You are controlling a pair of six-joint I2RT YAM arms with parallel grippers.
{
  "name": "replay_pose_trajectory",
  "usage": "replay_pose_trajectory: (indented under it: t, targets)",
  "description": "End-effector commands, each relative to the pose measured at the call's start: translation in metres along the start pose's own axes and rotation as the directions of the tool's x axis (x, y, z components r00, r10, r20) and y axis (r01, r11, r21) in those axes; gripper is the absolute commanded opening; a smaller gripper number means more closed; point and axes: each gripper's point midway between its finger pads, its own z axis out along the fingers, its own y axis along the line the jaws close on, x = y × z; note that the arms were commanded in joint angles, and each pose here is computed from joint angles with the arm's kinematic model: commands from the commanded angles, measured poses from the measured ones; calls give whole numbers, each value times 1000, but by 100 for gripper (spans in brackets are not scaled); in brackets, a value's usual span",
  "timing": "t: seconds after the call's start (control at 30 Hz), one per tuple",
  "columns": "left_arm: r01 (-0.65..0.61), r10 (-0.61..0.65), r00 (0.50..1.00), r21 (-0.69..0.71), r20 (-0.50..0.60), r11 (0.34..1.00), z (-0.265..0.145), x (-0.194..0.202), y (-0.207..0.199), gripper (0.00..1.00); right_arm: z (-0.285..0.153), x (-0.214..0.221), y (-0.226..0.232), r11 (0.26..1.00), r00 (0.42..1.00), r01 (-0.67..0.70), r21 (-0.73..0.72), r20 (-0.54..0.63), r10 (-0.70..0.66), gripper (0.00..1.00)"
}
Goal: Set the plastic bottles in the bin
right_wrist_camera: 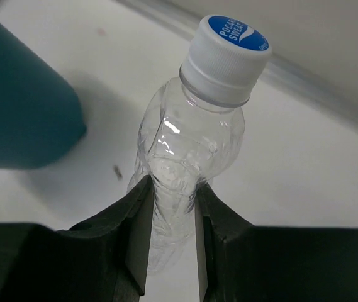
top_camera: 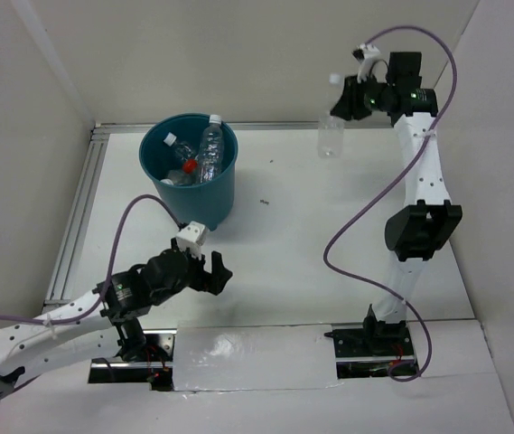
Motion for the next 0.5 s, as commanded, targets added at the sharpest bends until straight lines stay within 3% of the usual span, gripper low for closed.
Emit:
replay_pose_trajectory:
  t: [0.0, 0.07, 0.1, 0.23, 0.37, 0.47]
  targets:
    - [97, -97, 995, 19, 0, 995, 9, 12, -5, 96, -19, -95, 84, 938, 927, 288, -192, 303, -222, 8]
    - [133, -133, 991, 20, -17, 991, 12, 24, -5, 96, -17, -118, 131, 908, 891, 336, -249, 398, -221, 7]
    - [138, -137, 990, 23, -28, 990, 12, 30, -6, 96, -28, -144, 154, 877, 823, 417, -237, 507, -255, 7]
    - [172, -172, 985, 10, -17, 985, 11, 35, -4, 96, -20, -167, 240, 809, 769, 475, -347, 610, -190, 7]
    - [174, -174, 984, -2, -28, 985, 9, 41, -2, 96, 7, -163, 309, 747, 787, 472, -468, 606, -118, 7]
    - [176, -176, 984, -3, -41, 984, 8, 44, -2, 96, 29, -155, 330, 735, 801, 452, -505, 592, -86, 9]
